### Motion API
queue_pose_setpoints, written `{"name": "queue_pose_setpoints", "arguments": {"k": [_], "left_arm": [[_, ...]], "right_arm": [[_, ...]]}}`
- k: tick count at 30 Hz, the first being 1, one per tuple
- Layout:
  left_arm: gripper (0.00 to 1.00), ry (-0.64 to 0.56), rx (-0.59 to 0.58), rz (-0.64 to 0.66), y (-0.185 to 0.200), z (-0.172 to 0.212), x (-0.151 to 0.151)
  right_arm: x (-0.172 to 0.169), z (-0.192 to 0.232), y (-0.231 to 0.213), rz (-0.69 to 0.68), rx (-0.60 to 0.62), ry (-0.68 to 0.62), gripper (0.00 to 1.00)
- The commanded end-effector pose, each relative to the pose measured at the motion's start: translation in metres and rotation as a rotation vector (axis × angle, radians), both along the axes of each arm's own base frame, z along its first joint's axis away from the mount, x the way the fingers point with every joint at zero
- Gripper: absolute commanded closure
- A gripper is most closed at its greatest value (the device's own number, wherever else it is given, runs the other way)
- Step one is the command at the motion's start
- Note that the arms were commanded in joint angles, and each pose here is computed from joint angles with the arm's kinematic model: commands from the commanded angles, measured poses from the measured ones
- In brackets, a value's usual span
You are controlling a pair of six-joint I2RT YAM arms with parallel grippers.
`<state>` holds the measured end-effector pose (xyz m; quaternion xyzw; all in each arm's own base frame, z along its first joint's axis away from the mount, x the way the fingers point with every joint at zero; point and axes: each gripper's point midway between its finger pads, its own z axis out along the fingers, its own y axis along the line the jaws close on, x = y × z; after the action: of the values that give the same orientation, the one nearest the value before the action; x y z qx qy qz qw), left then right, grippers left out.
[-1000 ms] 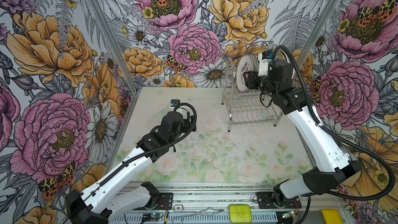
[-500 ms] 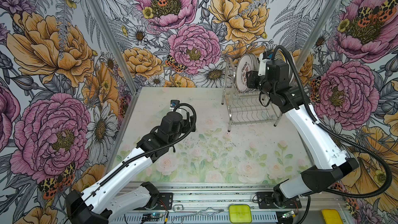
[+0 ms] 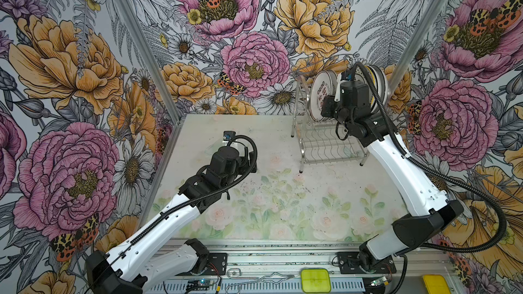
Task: Unload the plates from the dish rack
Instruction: 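Close the right gripper on the nearest plate's rim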
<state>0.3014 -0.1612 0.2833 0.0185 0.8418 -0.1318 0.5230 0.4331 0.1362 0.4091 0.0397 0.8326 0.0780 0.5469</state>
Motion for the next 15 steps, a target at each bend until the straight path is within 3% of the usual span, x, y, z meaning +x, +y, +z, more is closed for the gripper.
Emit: {"name": "queue_pose_setpoints", "arguments": {"k": [1, 8, 15], "left_arm": [[0.01, -0.011, -0.024, -0.015, 0.000, 0.013, -0.002], [0.01, 0.015, -0.010, 0.046, 0.010, 0.015, 0.000], [0.01, 0.016, -0.032, 0.059, 0.013, 0.017, 0.000]], "right_arm": [[0.006, -0.007, 0.000, -0.037, -0.012, 0.002, 0.69], [0.004, -0.012, 0.001, -0.071, -0.065, 0.003, 0.74], [0.004, -0.014, 0.002, -0.071, -0.076, 0.006, 0.84]]}}
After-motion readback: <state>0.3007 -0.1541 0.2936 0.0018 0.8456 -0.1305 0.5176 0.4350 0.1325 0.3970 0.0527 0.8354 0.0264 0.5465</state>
